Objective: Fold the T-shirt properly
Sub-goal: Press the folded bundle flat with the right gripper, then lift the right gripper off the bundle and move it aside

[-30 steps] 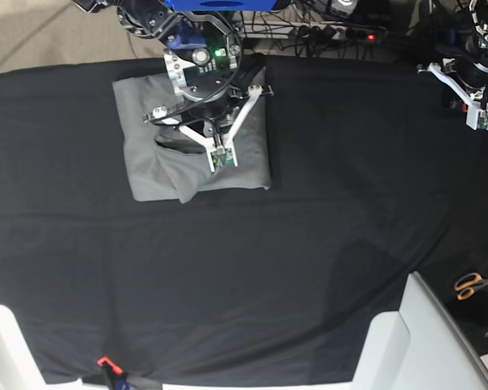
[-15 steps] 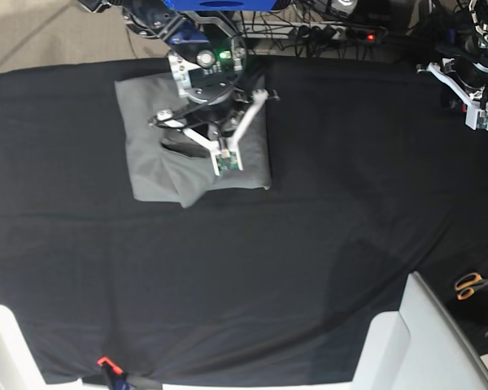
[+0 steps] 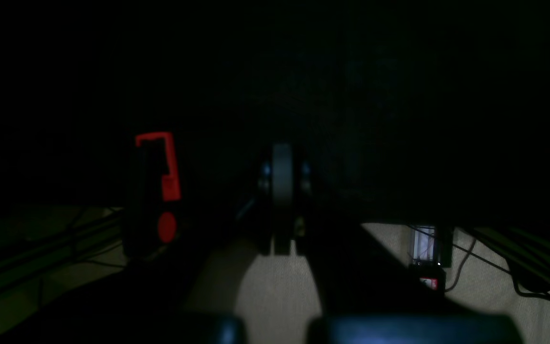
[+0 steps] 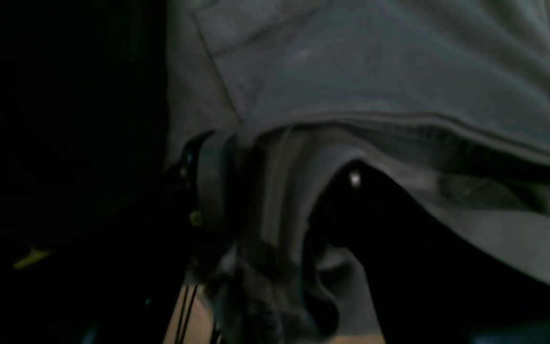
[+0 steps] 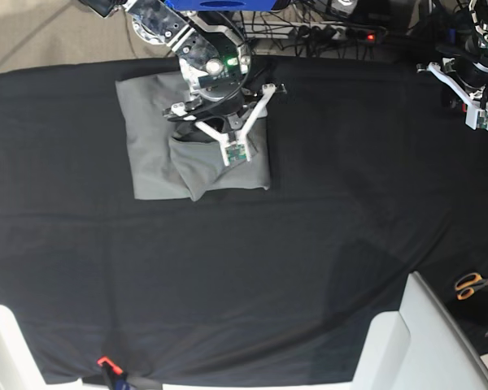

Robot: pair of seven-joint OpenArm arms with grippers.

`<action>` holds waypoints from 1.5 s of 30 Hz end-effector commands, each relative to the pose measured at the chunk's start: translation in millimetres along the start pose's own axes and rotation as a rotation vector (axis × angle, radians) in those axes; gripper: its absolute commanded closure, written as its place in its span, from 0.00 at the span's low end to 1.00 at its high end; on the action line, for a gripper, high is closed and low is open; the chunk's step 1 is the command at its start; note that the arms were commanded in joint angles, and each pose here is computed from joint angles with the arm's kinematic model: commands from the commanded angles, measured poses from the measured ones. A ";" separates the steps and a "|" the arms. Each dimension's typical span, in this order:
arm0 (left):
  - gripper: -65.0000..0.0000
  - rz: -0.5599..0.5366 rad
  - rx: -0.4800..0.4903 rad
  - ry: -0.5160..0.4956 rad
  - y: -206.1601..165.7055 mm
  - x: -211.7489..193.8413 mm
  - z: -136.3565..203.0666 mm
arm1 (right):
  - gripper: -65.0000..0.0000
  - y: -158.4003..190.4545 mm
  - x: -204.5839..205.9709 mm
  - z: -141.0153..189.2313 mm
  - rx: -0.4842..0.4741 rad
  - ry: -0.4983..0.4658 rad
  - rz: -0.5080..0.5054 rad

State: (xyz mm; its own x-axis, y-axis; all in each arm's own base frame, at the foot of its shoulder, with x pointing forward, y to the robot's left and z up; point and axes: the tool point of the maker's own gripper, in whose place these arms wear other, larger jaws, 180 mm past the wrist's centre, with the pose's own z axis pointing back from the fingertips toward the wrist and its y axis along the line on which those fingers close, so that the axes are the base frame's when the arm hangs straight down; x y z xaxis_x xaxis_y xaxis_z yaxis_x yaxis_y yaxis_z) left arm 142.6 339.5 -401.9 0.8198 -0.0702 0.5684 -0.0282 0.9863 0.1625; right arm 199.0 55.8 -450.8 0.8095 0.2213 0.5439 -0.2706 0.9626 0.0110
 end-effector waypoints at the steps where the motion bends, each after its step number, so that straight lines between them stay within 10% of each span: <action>1: 1.00 -0.015 0.015 -0.026 6.7 8.5 3.3 | 0.58 12.7 13.2 4.7 0.043 -0.044 0.022; 23: 1.00 -0.005 0.017 -0.005 10.0 0.7 0.6 | 0.58 94.4 61.2 68.2 0.521 -0.311 0.477; 29: 1.00 0.007 0.020 -0.013 11.6 4.4 -3.3 | 0.59 16.4 116.8 96.0 0.351 -0.472 0.364; 35: 1.00 0.013 0.021 -0.006 12.5 2.0 -5.0 | 1.00 -81.8 90.7 65.9 0.097 -0.352 0.125; 45: 1.00 0.011 0.021 -0.011 12.3 3.7 -4.9 | 1.00 -94.4 13.3 20.7 0.067 -0.115 0.056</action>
State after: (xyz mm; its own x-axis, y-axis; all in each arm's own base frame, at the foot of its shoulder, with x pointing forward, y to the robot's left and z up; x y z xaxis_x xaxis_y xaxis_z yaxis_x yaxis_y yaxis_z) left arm 141.8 346.8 -411.8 0.8311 -0.0415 0.5546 -0.0529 0.9868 0.1531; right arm 212.2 -39.2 -439.0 0.7591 0.2681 0.5933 -0.3557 0.9340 0.0330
